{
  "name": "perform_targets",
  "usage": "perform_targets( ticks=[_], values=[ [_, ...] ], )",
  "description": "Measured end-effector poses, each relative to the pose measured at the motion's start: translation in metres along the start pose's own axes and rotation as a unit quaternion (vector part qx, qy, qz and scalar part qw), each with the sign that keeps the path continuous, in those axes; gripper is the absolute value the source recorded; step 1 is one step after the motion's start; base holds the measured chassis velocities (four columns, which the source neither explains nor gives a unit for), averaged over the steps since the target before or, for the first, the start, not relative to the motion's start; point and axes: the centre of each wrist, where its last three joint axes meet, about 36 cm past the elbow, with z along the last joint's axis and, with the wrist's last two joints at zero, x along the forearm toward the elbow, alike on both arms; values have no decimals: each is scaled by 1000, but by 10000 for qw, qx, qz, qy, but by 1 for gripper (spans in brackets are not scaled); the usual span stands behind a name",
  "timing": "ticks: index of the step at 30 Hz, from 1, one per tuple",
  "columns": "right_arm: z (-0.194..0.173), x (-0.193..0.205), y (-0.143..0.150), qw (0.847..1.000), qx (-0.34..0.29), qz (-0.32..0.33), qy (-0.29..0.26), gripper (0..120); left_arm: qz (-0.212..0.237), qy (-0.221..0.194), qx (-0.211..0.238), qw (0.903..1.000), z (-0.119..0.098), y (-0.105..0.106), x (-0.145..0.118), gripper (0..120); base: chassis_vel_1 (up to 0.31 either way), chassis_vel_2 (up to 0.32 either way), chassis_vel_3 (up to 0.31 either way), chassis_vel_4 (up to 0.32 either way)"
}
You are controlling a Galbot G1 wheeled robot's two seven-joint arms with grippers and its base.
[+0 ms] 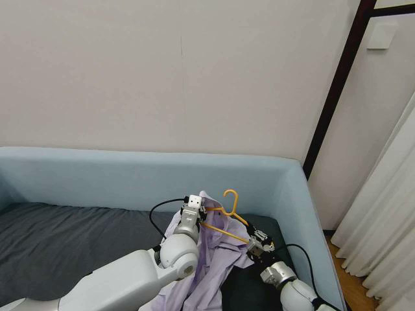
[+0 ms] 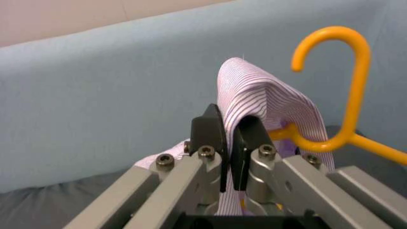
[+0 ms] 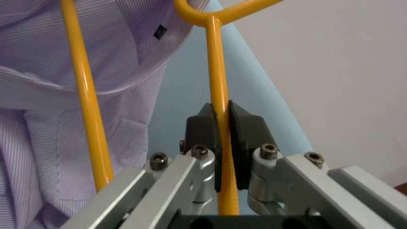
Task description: Pick up the clothes from the sofa and hang them on the clothes hanger.
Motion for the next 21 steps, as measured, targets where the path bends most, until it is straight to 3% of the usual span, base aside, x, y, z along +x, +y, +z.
perform_targets(
  ticks=[12, 21],
  values=[
    [-17, -14, -8, 9997, 138, -53, -197, 4, 118, -93, -115, 9998, 0, -12, 0, 0, 0, 0, 0, 0],
    [-22, -19, -30, 9990, 53, 142, -411, 4, 95, 127, -123, 9998, 29, -7, 15, 0, 0, 0, 0, 0]
  ],
)
